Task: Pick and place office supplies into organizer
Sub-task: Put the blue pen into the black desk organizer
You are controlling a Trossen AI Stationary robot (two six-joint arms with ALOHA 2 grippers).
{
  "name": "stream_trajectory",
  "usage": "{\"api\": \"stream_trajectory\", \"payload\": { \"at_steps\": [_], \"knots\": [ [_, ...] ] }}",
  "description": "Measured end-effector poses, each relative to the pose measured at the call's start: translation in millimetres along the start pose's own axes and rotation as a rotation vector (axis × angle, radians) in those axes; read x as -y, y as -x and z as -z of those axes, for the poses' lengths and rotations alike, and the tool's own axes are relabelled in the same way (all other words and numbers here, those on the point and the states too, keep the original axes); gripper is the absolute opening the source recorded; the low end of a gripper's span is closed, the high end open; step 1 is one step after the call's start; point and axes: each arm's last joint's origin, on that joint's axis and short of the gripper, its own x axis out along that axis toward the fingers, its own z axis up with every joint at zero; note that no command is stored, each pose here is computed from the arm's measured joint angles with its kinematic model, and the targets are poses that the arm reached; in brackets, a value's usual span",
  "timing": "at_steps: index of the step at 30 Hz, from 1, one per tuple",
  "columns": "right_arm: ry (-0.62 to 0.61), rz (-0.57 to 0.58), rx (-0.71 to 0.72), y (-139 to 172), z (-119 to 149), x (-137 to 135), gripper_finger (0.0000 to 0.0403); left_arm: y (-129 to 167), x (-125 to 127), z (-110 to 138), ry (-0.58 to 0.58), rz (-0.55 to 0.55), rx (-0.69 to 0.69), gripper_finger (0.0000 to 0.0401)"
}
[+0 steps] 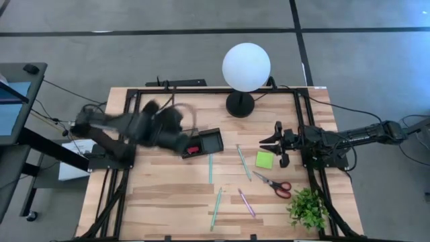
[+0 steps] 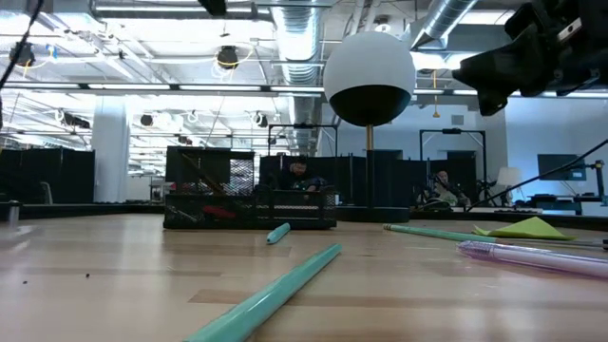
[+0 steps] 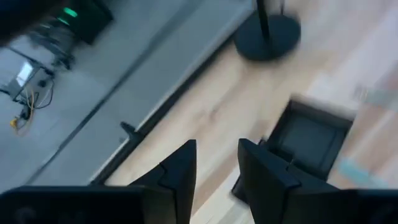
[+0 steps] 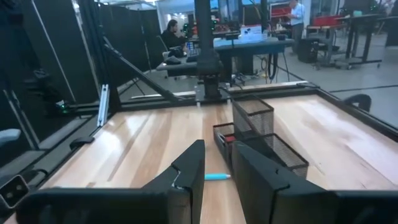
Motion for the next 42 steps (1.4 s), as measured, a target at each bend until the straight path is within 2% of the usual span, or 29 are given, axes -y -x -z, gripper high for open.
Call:
{"api": "stream_trajectory", "payload": {
  "at_steps": [3,6,8,12,16,18,25,31,36,42],
  "knots": [
    [0.020,0.011,0.002,0.0,-0.2,1.3,0.0077,11.3,20.6,44.3,0.179,0.041,0.116,0.0114],
    [0.022,0.014,0.002,0.0,-0.2,1.8,0.0077,10.7,58.5,87.3,0.347,0.181,0.203,0.0114],
    [0.023,0.014,0.002,0.0,-0.3,1.7,0.0077,6.7,84.6,108.9,0.396,0.283,0.236,0.0114],
    [0.022,0.014,0.004,0.0,-0.4,1.7,0.0077,-11.0,129.0,140.2,0.307,0.443,0.195,0.0114],
    [0.016,0.013,0.023,0.1,-2.2,1.6,0.0077,-37.8,164.8,163.4,0.332,0.478,0.209,0.0114],
    [-0.003,0.012,0.038,0.1,-3.6,1.5,0.0077,-54.0,178.7,172.6,0.338,0.459,0.196,0.0114],
    [-0.071,0.006,0.047,0.1,-4.5,1.0,0.0077,-102.7,211.6,199.8,0.535,0.393,0.140,0.0114],
    [-0.056,0.007,0.041,0.1,-3.9,1.1,0.0077,-130.3,236.5,209.9,0.651,0.443,0.157,0.0114],
    [-0.057,0.008,0.036,0.1,-3.5,1.1,0.0077,-140.2,251.5,200.3,0.624,0.434,0.184,0.0114],
    [-0.056,0.008,0.036,0.1,-3.5,1.1,0.0077,-147.3,250.3,189.8,0.634,0.393,0.044,0.0114]
  ]
}}
